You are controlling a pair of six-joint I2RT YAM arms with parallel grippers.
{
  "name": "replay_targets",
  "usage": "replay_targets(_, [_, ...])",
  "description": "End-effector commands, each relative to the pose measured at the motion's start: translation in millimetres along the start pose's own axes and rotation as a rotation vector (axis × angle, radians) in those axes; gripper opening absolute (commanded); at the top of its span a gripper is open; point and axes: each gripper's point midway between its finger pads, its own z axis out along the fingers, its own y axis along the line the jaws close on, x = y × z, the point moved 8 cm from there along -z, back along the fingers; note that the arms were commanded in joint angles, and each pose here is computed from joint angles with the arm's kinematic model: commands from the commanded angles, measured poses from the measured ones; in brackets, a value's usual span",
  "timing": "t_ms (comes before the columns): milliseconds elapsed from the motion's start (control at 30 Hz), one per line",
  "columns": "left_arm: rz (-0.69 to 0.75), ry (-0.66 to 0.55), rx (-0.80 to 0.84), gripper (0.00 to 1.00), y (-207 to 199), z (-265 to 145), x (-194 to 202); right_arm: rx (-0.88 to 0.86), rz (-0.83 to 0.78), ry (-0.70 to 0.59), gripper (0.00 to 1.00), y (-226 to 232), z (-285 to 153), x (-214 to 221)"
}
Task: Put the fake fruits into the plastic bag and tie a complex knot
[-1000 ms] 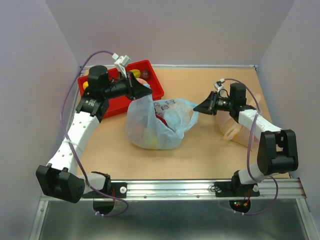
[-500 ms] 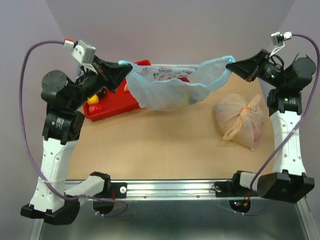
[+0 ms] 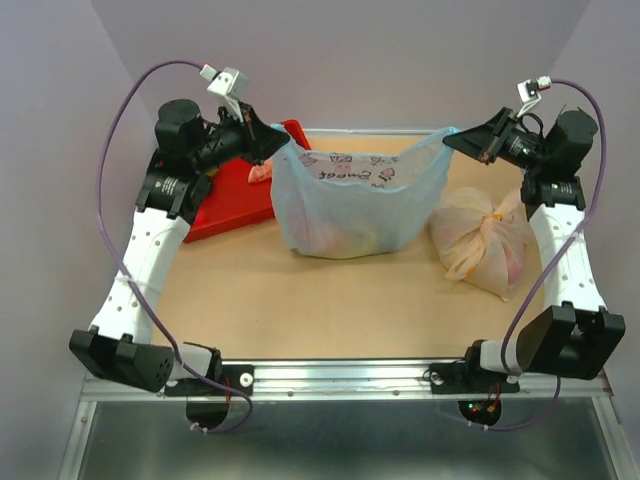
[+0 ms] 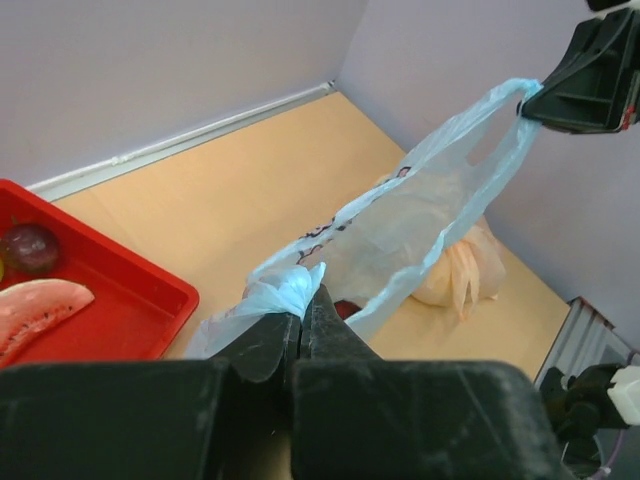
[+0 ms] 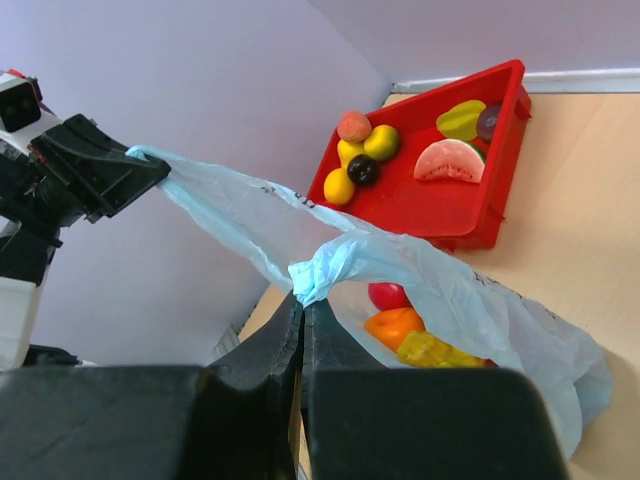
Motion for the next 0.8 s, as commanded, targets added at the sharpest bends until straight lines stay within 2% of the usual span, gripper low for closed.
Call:
replay_targets(0, [0.077, -0.035, -0.014, 0.0, -7.9, -25.2, 2.2, -0.058, -0.134, -0.008, 0.01, 28.1, -10.3, 1.2])
replay_targets(100, [0.089, -0.094, -0.08, 0.0, -3.6, -44.0, -0.8, -0.054, -0.125, 0.006, 0.0, 27.4, -15.6, 15.5])
replay_targets(200, [0.116, -0.199, 0.015, 0.0, -25.4, -64.8, -36.1, -0.08, -0.17, -0.008, 0.0, 47.8, -18.1, 4.2])
replay_targets(267, [0.134, -0.217, 0.083, 0.0, -41.2, -72.2, -48.3, -0.09, -0.207, -0.03, 0.0, 60.9, -19.1, -5.3])
replay_targets(433, [0.058, -0.133, 0.112, 0.0, -35.0, -66.4, -28.2, -0.088, -0.173, -0.04, 0.0, 66.1, -20.8, -4.5])
replay_targets(567, [0.008, -0.095, 0.089, 0.0, -22.8, -60.3, -10.1, -0.065, -0.144, -0.031, 0.0, 52.5, -21.6, 9.2])
replay_targets(633, [-0.019, -0.073, 0.07, 0.0, -14.8, -55.1, -1.1, -0.052, -0.098, -0.01, 0.0, 38.8, -21.6, 21.8])
replay_targets(767, [-0.061, -0.018, -0.016, 0.0, 5.5, -48.6, 9.2, -0.06, -0.078, 0.0, 0.0, 42.2, -24.4, 29.6])
